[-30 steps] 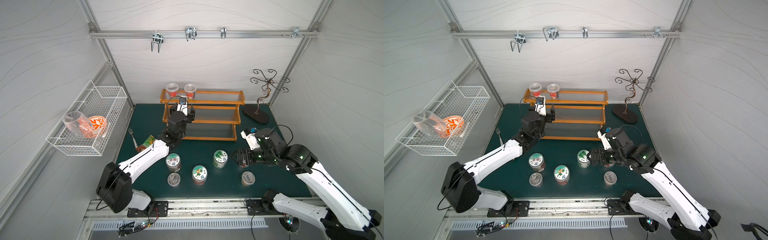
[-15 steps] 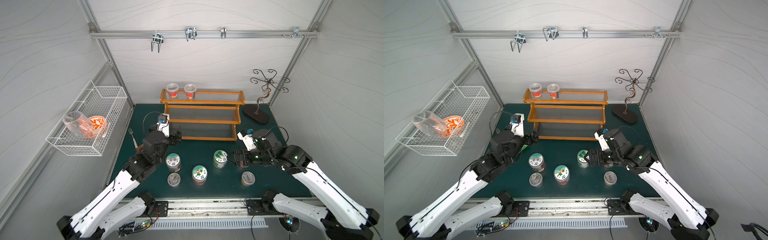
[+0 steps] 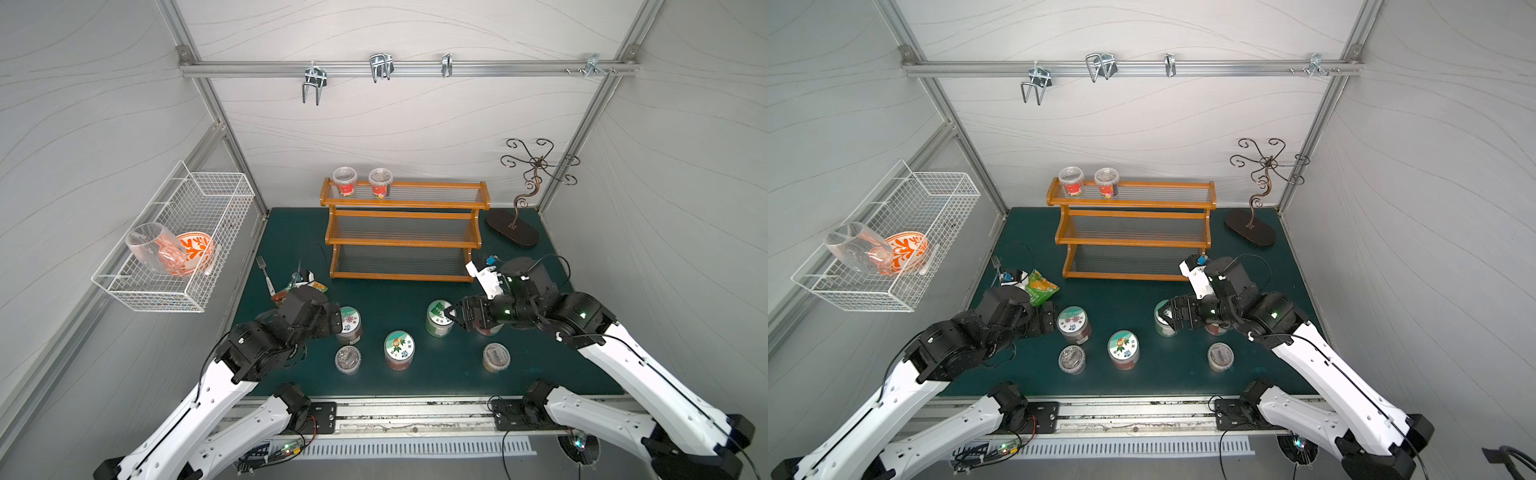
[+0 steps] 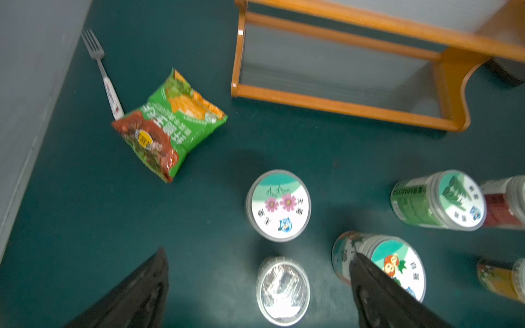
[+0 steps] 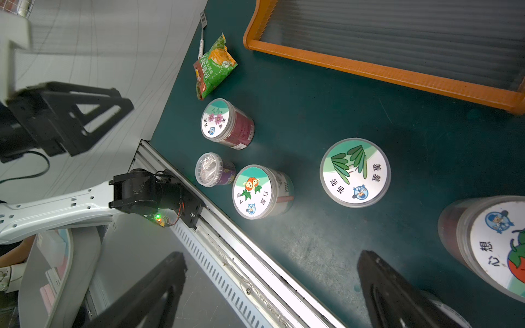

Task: Place the seed container on the shelf
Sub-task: Pick up the seed jar at the center of the board.

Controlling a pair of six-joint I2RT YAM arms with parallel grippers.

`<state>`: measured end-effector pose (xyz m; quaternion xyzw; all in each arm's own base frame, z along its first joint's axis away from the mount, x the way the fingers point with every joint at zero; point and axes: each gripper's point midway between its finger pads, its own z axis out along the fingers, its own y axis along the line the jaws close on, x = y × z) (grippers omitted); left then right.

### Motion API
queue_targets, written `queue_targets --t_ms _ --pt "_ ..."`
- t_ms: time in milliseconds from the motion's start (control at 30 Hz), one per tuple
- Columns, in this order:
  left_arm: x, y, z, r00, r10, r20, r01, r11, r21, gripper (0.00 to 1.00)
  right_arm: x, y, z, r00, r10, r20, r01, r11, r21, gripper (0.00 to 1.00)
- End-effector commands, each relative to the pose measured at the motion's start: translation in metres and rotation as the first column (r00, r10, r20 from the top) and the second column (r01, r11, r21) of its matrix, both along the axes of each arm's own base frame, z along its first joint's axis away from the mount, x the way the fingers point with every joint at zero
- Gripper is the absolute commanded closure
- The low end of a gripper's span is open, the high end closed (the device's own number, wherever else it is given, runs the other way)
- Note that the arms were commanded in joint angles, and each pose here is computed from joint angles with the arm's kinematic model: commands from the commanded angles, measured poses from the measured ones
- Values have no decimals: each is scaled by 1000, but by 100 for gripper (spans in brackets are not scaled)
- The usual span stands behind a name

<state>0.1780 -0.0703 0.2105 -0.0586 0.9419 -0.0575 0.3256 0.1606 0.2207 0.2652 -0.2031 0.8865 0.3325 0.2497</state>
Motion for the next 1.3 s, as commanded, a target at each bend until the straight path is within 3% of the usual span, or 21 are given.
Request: queue_targets --t_ms 0,267,533,700,900,1267 --pt "-31 -4 -32 983 25 -179 -31 999 -32 0 5 10 4 999 32 18 -32 999 24 1" --pt "-46 -41 -77 954 -9 -300 0 1000 -29 0 11 14 -7 1000 11 -19 -11 1000 11 1" --pt "-50 -66 -119 936 -38 -351 29 999 -33 0 10 14 -14 999 20 -28 -20 1000 -13 1" --pt "-47 -62 -140 933 -5 -359 13 1000 18 7 11 13 -18 1000 18 -23 -18 1000 -13 1" --pt "-47 -59 -155 932 22 -362 -12 999 32 20 9 12 -23 999 20 -39 -21 1000 -21 1" --pt "-44 -50 -152 938 44 -343 -16 996 82 16 8 13 -29 998 22 -56 -23 999 -23 1"
